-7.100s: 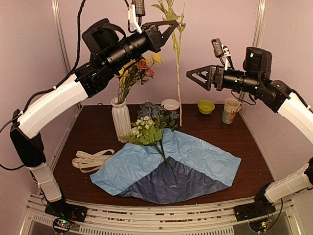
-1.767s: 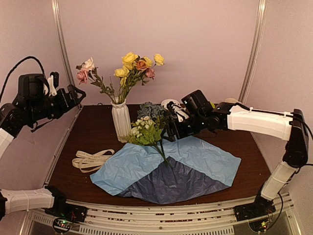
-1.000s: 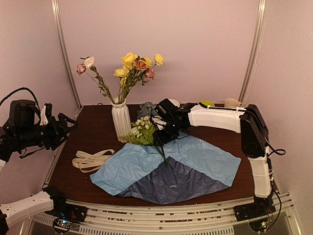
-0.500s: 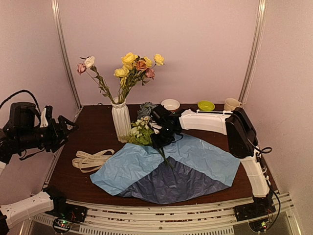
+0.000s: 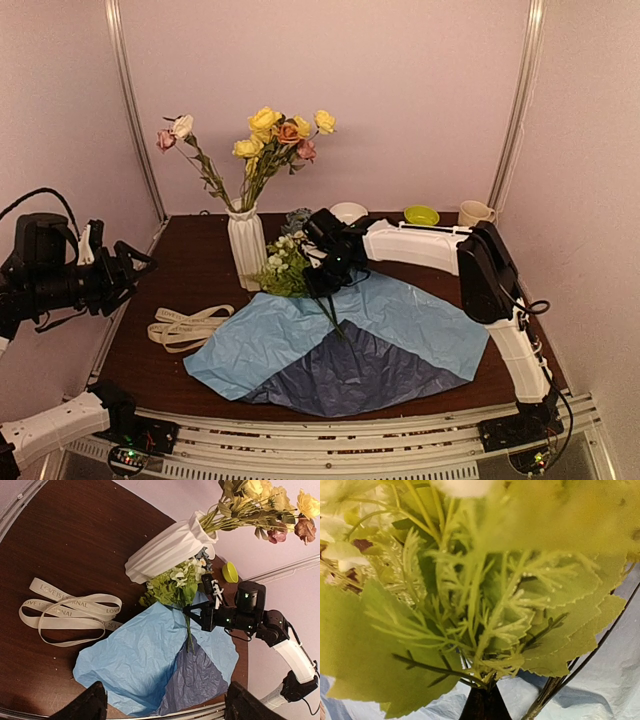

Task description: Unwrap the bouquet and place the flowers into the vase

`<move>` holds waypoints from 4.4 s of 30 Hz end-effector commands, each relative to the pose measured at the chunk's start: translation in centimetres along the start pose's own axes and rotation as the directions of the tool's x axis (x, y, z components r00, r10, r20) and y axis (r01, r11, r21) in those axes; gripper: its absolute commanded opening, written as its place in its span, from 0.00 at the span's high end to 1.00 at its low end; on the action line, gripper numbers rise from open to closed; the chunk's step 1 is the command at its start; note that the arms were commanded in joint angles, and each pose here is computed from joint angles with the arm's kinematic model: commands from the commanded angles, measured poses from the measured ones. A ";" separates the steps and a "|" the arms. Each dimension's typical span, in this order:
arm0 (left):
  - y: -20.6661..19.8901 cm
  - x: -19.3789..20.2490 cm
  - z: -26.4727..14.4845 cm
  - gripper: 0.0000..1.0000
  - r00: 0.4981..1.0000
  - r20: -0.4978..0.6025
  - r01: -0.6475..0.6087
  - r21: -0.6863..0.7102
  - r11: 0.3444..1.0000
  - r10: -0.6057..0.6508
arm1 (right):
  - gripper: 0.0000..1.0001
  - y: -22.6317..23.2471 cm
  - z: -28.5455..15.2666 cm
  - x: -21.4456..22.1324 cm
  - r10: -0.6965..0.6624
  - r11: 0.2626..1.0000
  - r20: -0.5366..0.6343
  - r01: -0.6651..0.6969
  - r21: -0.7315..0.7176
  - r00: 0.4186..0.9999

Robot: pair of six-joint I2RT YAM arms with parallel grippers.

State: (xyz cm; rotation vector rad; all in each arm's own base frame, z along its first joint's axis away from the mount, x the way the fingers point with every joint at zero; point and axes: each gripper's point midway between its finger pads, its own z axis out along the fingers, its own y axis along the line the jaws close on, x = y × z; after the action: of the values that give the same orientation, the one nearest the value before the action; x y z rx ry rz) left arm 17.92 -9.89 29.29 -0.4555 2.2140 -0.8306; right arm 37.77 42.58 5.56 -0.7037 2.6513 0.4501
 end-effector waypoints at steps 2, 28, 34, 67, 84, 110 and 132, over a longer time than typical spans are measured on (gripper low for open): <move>-0.4 0.2 -0.1 0.17 1.000 -0.016 0.007 0.018 1.000 -0.006 | 1.00 -0.2 -10.8 -10.4 0.135 0.987 0.304 -0.100 -0.129 0.943; -18.0 -4.6 2.1 0.16 0.929 0.145 -0.365 0.493 0.790 0.339 | 1.00 -6.3 -46.8 -18.0 0.228 0.944 0.899 0.142 -0.298 0.373; -25.5 -1.1 2.5 0.14 0.884 0.216 -0.448 0.646 0.618 0.415 | 1.00 -4.3 -46.0 -13.4 0.214 0.909 0.880 0.243 -0.338 0.424; -44.4 1.9 8.0 0.19 0.791 0.459 -0.591 0.743 0.314 0.405 | 1.00 8.2 -45.6 1.8 0.132 0.500 0.717 0.579 -0.644 0.684; -44.2 1.0 7.5 1.00 0.752 0.515 -0.648 0.692 0.318 0.412 | 0.97 8.3 -44.4 1.4 0.094 0.532 0.719 0.575 -0.621 0.689; -41.1 -24.3 -4.4 1.00 0.100 0.927 -0.828 -0.124 0.548 0.361 | 0.14 2.0 -39.2 -0.3 0.029 0.862 0.742 0.359 -0.358 0.670; -28.5 -22.7 3.3 1.00 0.180 0.844 -0.768 -0.201 0.608 0.506 | 0.16 2.4 -39.4 -2.2 0.115 0.853 0.707 0.295 -0.431 0.698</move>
State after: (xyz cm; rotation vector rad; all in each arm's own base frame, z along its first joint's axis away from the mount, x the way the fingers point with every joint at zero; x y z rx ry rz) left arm 39.23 -21.68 56.43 0.3337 1.1800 -0.2512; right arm 28.04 30.22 40.33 -0.6582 1.7579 1.1538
